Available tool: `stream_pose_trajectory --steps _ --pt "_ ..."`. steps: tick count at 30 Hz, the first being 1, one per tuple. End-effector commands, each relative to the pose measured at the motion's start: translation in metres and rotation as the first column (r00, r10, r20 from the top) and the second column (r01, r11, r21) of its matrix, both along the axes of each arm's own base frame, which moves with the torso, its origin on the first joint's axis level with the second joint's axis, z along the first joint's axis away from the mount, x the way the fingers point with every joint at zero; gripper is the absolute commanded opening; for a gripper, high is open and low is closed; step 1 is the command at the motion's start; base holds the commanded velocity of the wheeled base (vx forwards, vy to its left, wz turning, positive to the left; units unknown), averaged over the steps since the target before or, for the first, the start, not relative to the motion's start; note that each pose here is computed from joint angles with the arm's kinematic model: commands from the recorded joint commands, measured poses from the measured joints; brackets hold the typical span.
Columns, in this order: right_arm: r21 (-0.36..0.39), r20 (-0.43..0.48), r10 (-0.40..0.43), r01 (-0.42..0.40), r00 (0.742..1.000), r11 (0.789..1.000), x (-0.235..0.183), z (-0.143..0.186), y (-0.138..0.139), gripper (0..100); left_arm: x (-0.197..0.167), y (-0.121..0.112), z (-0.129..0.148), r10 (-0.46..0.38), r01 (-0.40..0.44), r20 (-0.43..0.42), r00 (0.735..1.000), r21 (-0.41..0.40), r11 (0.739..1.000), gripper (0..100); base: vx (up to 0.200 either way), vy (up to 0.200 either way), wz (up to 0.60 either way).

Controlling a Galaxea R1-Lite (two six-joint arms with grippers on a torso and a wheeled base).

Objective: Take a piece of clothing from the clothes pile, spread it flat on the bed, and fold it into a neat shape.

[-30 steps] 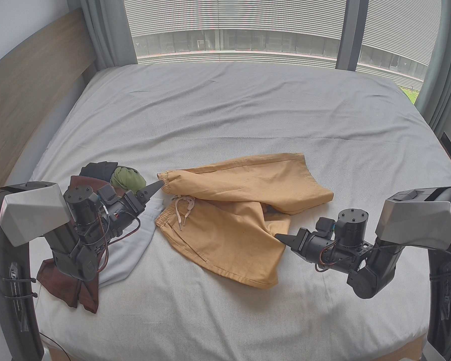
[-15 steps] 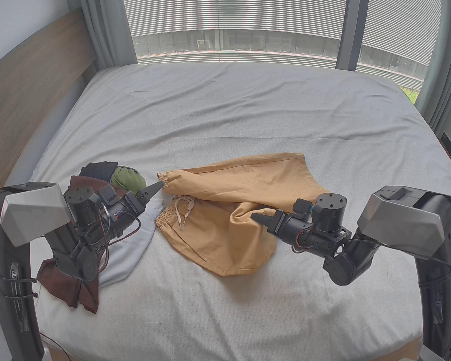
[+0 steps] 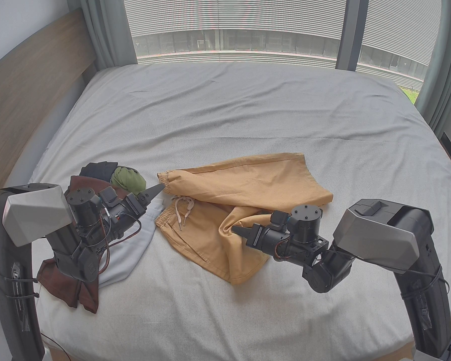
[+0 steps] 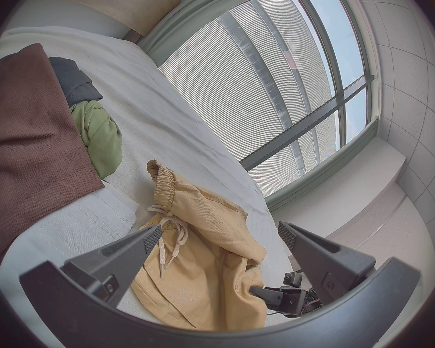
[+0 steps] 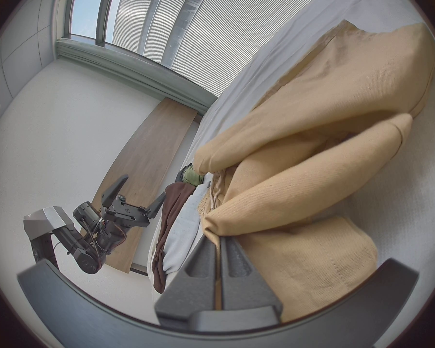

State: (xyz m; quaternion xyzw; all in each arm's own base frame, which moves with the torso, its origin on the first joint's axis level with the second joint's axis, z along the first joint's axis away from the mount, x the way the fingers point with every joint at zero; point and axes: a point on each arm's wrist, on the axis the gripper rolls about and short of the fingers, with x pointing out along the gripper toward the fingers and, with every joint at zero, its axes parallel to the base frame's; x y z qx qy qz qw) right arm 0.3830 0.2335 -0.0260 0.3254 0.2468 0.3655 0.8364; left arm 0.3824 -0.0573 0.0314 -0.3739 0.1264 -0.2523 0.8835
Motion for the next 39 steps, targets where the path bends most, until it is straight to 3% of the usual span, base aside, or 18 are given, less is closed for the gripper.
stream_pose_trajectory --steps 1,5,6,12,17,18,25,31,39 --pt "-0.010 -0.013 0.013 -0.013 1.000 1.000 -0.003 -0.009 0.005 0 0.001 0.000 -0.002 -0.001 0.001 -0.005 1.000 0.000 1.000 100 0.000 0.000 0.00" --pt "-0.017 -0.018 0.034 -0.034 0.999 0.999 -0.008 -0.012 0.012 0 0.001 0.000 -0.002 -0.001 0.001 -0.005 1.000 0.000 1.000 100 0.000 0.000 0.00" --pt "-0.021 -0.020 0.040 -0.041 0.999 0.999 -0.010 -0.013 0.014 100 0.001 0.000 -0.003 -0.001 0.001 -0.006 1.000 0.000 1.000 100 0.000 0.000 0.00" --pt "-0.028 -0.032 0.066 -0.067 0.997 0.997 -0.018 -0.019 0.023 100 0.001 0.000 -0.005 0.000 0.000 -0.011 1.000 0.001 1.000 100 0.000 0.000 0.00" --pt "-0.036 -0.036 0.053 -0.054 0.998 0.998 -0.021 -0.015 0.014 100 0.001 0.000 -0.004 0.000 0.000 -0.009 1.000 0.001 1.000 100 0.000 0.000 0.00" --pt "-0.038 -0.003 0.036 -0.036 0.999 0.999 -0.020 0.000 0.003 100 0.001 0.000 -0.003 0.000 0.000 -0.008 1.000 0.001 1.000 100 0.000 0.000 0.00" --pt "-0.108 0.033 -0.033 0.036 0.999 0.994 -0.032 0.019 -0.046 100 0.001 0.000 -0.003 0.000 0.000 -0.006 1.000 0.000 1.000 100 0.000 0.000 0.00" --pt "-0.178 0.034 -0.047 0.052 0.998 0.983 -0.042 0.005 -0.066 100 0.001 0.000 -0.004 0.000 0.000 -0.007 1.000 0.002 1.000 100 0.000 0.000 0.00" --pt "-0.217 -0.029 -0.032 0.025 0.999 0.976 -0.045 -0.023 -0.063 100 0.001 0.000 -0.003 0.000 0.000 -0.007 1.000 0.002 1.000 100 0.000 0.000 0.00"
